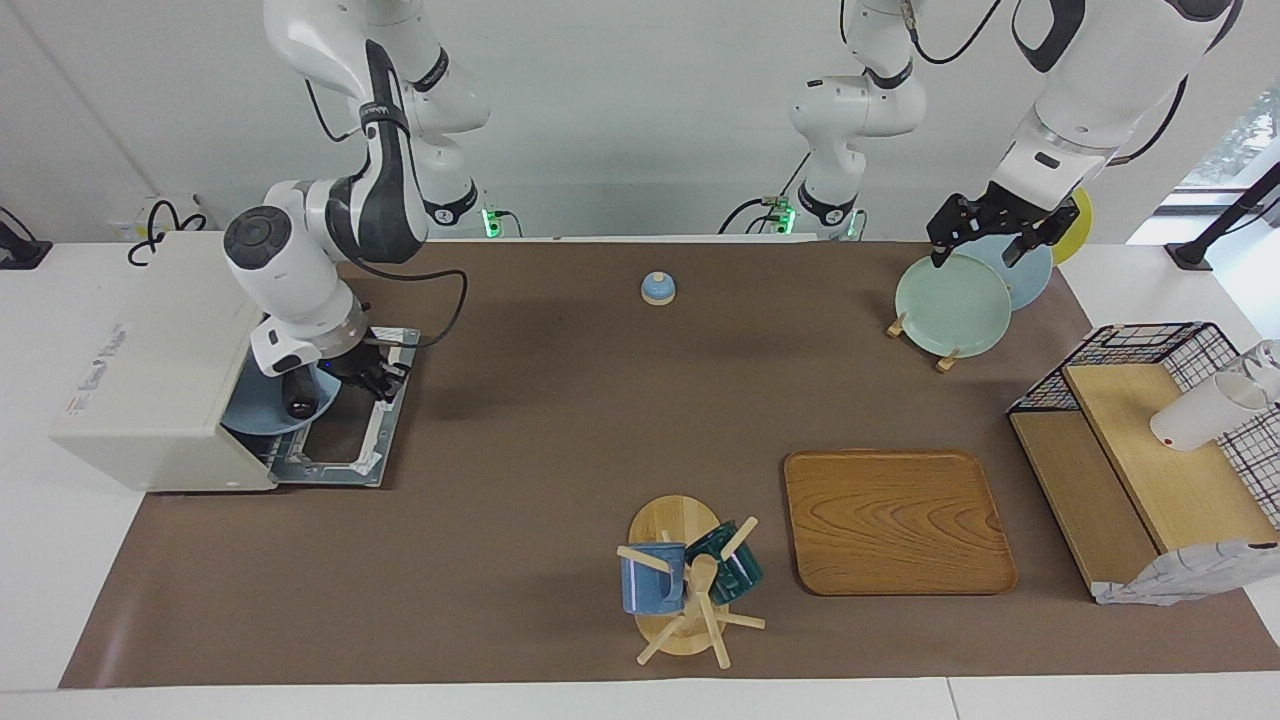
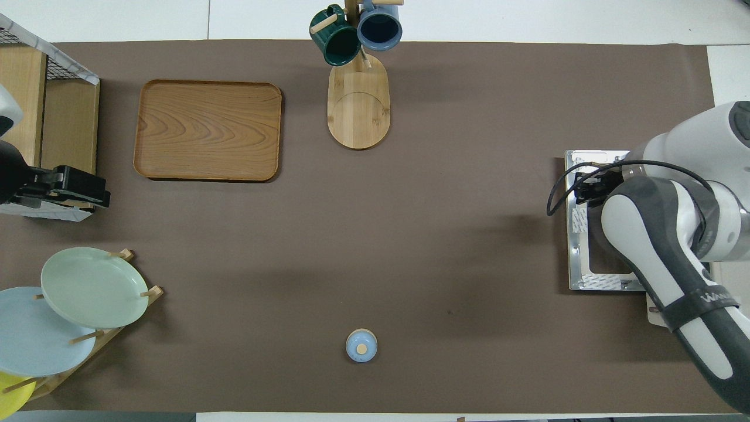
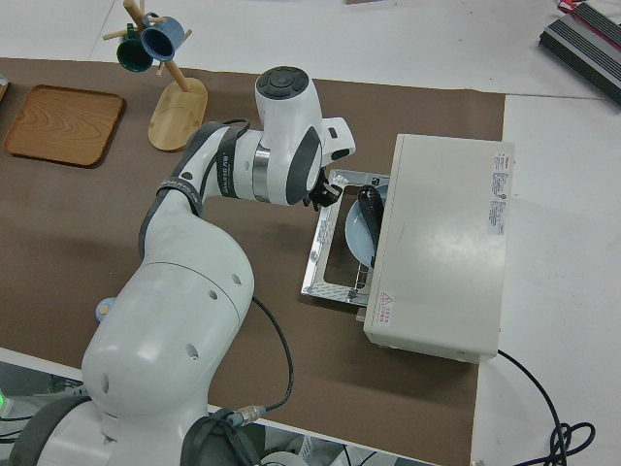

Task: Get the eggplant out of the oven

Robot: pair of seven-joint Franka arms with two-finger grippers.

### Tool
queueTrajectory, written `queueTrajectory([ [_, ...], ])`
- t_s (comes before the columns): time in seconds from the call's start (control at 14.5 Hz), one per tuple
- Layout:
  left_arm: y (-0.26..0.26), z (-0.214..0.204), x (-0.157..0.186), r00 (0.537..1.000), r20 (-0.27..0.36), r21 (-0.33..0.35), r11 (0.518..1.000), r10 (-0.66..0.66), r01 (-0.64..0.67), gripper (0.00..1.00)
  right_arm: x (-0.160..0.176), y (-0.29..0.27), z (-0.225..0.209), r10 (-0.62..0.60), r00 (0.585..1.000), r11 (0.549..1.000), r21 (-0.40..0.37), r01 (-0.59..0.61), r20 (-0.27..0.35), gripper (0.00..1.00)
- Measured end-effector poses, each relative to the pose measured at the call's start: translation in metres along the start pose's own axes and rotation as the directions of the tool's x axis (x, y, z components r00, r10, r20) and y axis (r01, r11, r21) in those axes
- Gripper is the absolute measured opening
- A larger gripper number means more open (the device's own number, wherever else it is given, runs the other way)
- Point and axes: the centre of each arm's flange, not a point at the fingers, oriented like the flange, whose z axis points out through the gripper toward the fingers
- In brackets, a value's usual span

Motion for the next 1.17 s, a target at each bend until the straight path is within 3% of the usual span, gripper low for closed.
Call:
queueTrajectory([
  [0.14,0.000,0.000,0.000,1.000,0.000,0.000,1.000,0.000,0.000,1.00,-0.001,0.013,-0.002,0.000,1.000,0.999,-0.051,0.000,0.003,0.51],
  [0.48,0.000,0.000,0.000,1.000,0.000,0.000,1.000,0.000,0.000,1.00,-0.004,0.036,0.014,0.015,0.999,0.996,-0.092,-0.012,0.031,0.54],
  [0.69,0.000,0.000,0.000,1.000,0.000,0.000,1.000,0.000,0.000,1.00,-0.006,0.048,0.019,-0.033,0.999,0.991,-0.128,0.038,0.041,0.52],
  [1.03,0.000,0.000,0.000,1.000,0.000,0.000,1.000,-0.001,0.001,1.00,-0.014,0.059,0.031,-0.046,0.998,0.991,-0.126,0.051,0.048,0.36],
  [1.17,-0.002,0.000,0.000,1.000,0.000,0.000,1.000,-0.003,0.003,1.00,-0.017,0.056,0.032,-0.077,0.996,0.985,-0.148,0.084,0.048,0.19],
])
